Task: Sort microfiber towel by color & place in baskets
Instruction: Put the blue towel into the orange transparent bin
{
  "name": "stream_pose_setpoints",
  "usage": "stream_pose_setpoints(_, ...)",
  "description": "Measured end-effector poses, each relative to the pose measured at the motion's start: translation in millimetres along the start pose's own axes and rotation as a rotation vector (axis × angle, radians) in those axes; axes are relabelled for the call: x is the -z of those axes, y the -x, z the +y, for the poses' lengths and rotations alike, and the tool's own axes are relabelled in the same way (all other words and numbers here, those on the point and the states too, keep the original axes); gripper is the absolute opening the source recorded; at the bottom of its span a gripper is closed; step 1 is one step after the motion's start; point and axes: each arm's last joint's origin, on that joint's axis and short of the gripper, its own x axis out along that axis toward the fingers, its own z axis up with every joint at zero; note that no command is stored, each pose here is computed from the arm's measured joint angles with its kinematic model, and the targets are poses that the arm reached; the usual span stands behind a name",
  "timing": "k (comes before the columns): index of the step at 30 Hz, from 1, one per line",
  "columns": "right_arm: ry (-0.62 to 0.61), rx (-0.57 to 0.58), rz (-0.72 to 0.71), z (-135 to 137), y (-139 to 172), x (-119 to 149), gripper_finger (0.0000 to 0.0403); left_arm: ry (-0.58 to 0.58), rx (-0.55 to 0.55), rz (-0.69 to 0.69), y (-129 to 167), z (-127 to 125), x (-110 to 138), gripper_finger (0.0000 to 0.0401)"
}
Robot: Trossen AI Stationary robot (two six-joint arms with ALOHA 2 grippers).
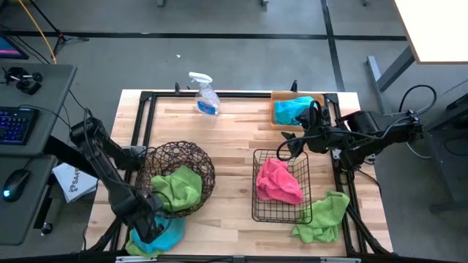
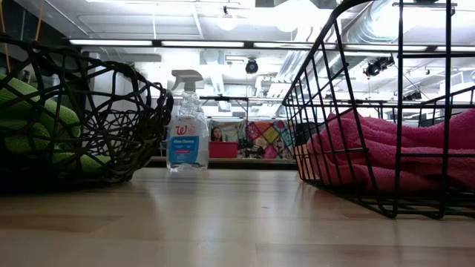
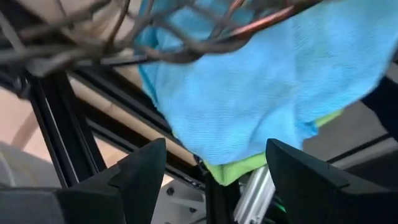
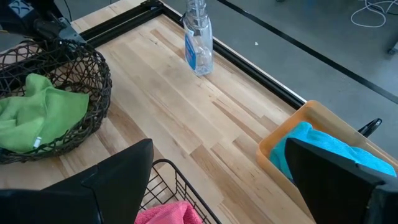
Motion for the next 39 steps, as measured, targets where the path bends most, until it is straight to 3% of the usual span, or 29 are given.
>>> stream_pose_setpoints(10,0.008,0.006,0.006,-0.7,-0.1,0.8,0.036,0.021,-0.062,0.028,-23.7,-12.1,0.6,0.0261)
stream_pose_setpoints(23,0.01,0.008,0.008,-0.9,0.0,1.0,0.036,-0.08,-0.116,0.039,-53.8,-26.7,-6.1,0.0256)
stream_pose_setpoints(26,0.01,0.008,0.008,-0.9,0.0,1.0,0.036,-0.11,-0.108,0.042,-51.7,-26.2,-5.5,0.0212)
stream_pose_setpoints(31,0.01,0.008,0.008,-0.9,0.0,1.0,0.036,-0.135,-0.03,0.052,-28.7,-18.5,0.8,0.0033)
stream_pose_setpoints(35,0.01,0.008,0.008,-0.9,0.0,1.0,0.036,-0.209,0.127,0.076,8.0,-5.2,8.5,0.0016)
stream_pose_setpoints(39,0.012,0.008,0.008,-0.9,0.0,1.0,0.036,-0.317,0.41,0.097,58.2,15.4,16.7,0.0003)
